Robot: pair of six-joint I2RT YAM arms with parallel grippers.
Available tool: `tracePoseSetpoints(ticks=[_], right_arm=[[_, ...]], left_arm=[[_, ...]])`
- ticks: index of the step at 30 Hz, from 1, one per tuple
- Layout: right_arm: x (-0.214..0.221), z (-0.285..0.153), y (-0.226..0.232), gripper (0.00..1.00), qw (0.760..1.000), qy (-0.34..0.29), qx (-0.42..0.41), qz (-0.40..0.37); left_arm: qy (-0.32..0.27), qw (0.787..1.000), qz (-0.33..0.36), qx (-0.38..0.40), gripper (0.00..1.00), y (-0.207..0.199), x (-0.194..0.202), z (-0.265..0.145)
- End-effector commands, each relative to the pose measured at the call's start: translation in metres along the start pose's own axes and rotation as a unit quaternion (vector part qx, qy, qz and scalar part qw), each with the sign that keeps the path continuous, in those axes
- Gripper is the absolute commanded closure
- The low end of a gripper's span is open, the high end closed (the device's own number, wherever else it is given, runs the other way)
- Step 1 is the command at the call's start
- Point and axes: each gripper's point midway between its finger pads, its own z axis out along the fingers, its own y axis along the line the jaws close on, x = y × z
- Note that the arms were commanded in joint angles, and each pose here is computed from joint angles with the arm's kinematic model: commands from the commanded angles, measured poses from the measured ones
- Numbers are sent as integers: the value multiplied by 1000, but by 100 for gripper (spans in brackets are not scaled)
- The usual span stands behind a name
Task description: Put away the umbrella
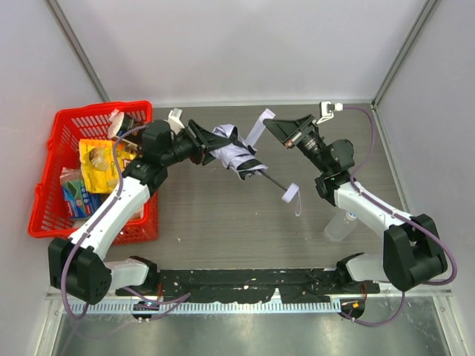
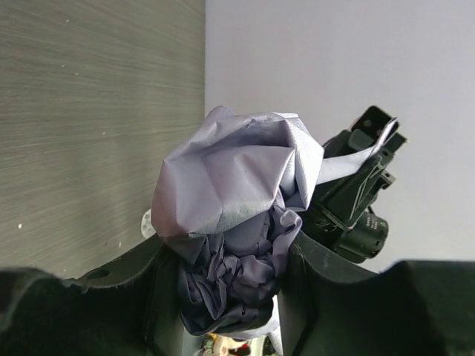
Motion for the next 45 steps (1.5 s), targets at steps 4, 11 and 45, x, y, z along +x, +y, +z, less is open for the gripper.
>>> tracePoseSetpoints(ticks=[4,11,45], right_arm=[[10,8,43,99,992,22,-59,-107],[69,19,50,99,969,114,-37,-216],[301,-8,-57,99,743,371,-51,-555]], left_arm=[[22,993,42,-105,100,45,11,11],[25,971,32,-236,100,128,11,30],[86,891,13,-446,100,290,46,62]])
